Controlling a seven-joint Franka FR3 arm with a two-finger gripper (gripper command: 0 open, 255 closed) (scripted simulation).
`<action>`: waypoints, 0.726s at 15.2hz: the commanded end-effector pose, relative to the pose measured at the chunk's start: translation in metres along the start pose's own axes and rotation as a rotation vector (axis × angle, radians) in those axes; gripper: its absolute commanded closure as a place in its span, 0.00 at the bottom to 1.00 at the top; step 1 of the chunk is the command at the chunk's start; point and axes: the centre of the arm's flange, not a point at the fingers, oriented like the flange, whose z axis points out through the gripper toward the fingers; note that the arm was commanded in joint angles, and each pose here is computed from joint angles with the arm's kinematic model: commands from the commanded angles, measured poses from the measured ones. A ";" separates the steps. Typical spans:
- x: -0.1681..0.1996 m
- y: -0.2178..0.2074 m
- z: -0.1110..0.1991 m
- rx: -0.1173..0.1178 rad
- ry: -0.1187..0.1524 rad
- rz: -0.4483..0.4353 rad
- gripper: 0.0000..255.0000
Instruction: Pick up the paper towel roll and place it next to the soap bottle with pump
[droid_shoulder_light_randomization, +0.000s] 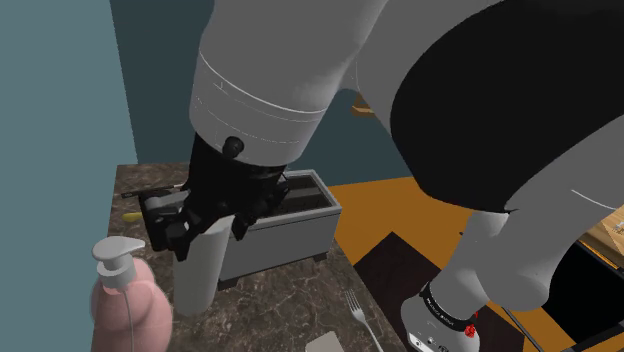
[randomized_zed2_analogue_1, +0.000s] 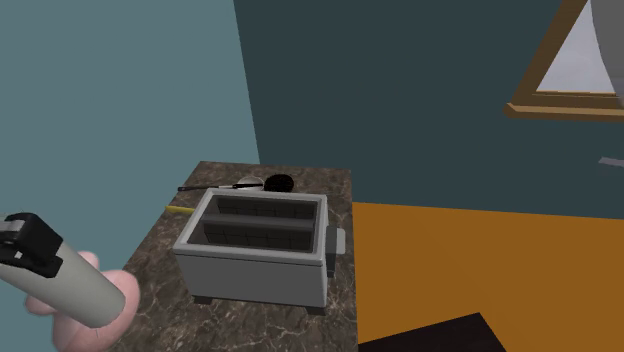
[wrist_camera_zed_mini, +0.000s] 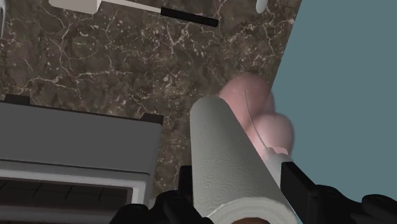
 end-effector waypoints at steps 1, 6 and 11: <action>-0.001 0.002 0.011 0.001 0.000 0.000 1.00; -0.007 0.004 0.036 0.001 0.000 0.000 1.00; -0.012 0.006 0.062 0.001 0.000 0.000 1.00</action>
